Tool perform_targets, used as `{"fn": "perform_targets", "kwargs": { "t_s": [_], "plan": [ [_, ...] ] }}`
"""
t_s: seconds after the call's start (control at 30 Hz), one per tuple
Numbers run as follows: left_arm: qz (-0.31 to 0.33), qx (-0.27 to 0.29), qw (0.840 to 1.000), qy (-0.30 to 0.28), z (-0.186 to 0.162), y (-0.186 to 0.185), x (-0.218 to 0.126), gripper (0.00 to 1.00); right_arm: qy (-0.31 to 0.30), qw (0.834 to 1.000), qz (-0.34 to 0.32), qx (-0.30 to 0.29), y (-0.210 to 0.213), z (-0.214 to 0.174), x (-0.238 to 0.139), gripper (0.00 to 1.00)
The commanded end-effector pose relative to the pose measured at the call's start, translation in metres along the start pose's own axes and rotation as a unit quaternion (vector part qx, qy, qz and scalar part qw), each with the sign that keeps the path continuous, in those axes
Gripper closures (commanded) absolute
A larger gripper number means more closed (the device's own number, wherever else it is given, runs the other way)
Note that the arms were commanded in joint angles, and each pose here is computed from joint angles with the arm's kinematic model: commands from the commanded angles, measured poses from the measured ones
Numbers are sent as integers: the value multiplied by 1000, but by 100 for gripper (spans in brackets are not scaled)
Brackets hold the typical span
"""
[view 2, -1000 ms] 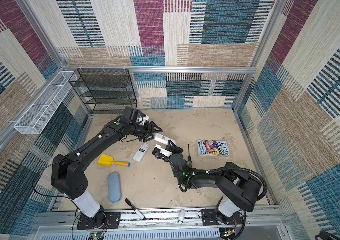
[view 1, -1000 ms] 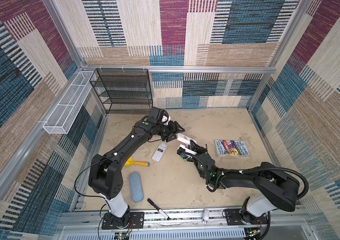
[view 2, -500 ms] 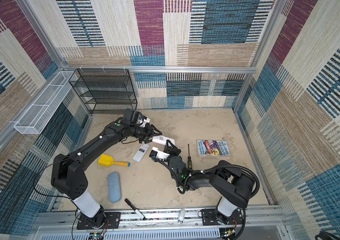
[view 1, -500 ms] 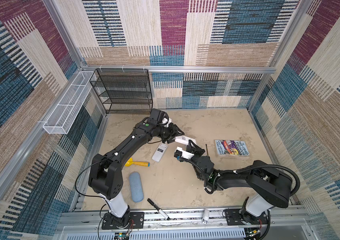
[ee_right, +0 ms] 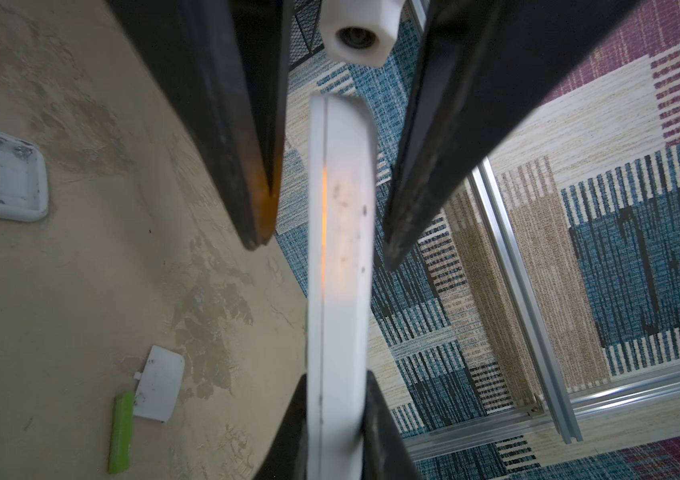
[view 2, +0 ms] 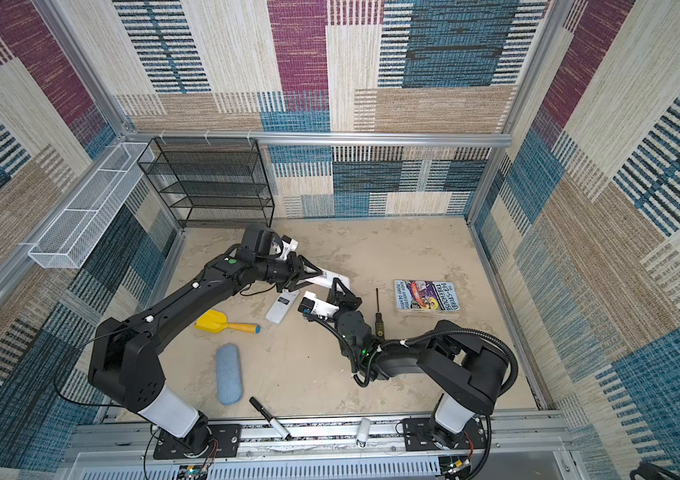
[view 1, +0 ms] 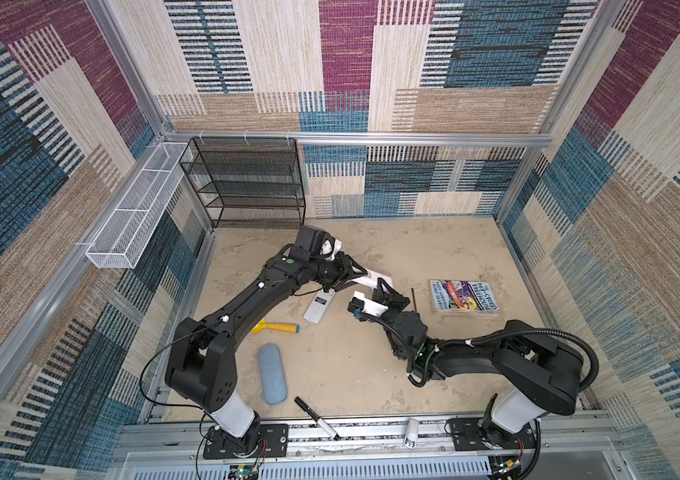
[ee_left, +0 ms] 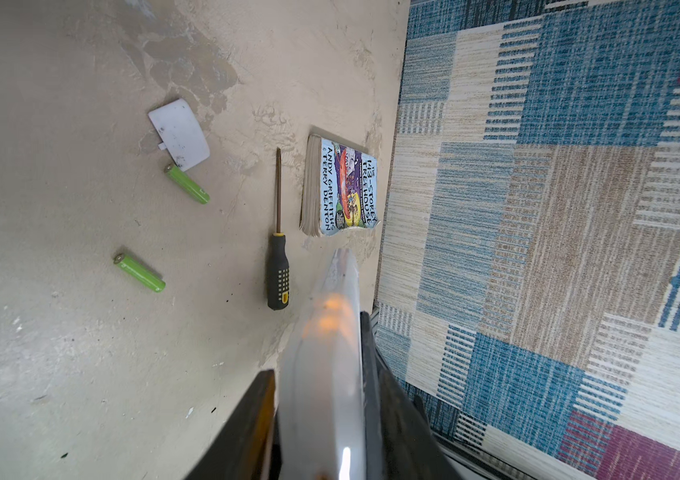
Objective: Unload the batteries from the remote control
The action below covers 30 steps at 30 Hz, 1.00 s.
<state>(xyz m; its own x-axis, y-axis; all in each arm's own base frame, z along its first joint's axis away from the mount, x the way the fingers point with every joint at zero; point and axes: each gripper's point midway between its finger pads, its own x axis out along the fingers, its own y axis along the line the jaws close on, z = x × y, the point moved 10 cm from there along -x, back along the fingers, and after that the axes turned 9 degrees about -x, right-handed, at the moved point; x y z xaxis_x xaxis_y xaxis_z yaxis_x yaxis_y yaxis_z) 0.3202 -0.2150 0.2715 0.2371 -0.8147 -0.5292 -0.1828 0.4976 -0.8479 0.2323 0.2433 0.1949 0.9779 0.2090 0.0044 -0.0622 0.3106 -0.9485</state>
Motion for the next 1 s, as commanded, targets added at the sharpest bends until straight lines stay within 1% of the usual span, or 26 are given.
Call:
{"fn": "perform_targets", "kwargs": {
  "t_s": [0.0, 0.1, 0.37, 0.5, 0.57, 0.63, 0.83, 0.97],
  "plan": [
    [-20, 15, 1000, -7, 1, -6, 0, 58, -5, 1000, -10, 22, -6, 4, 1, 84],
    [-20, 17, 1000, -7, 0, -6, 2, 60, -5, 1000, -11, 23, -7, 5, 2, 84],
    [-26, 17, 999, -8, 0, -4, 4, 77, -5, 1000, -12, 26, -8, 6, 3, 84],
    [-31, 16, 999, -6, -1, -4, 4, 83, -3, 1000, -14, 25, -7, 5, 3, 84],
    [-35, 15, 999, -6, -2, -4, 4, 85, -3, 999, -16, 28, -8, 5, 2, 82],
    [-42, 13, 999, -6, -2, -4, 4, 87, -4, 999, -18, 32, -10, 5, 2, 78],
    [-59, 13, 998, -7, -3, -6, 2, 89, -3, 999, -21, 40, -12, 4, 1, 62],
    [-57, 20, 998, -18, -2, -8, -3, 90, -3, 999, -16, 50, -14, 3, -2, 47]
  ]
}}
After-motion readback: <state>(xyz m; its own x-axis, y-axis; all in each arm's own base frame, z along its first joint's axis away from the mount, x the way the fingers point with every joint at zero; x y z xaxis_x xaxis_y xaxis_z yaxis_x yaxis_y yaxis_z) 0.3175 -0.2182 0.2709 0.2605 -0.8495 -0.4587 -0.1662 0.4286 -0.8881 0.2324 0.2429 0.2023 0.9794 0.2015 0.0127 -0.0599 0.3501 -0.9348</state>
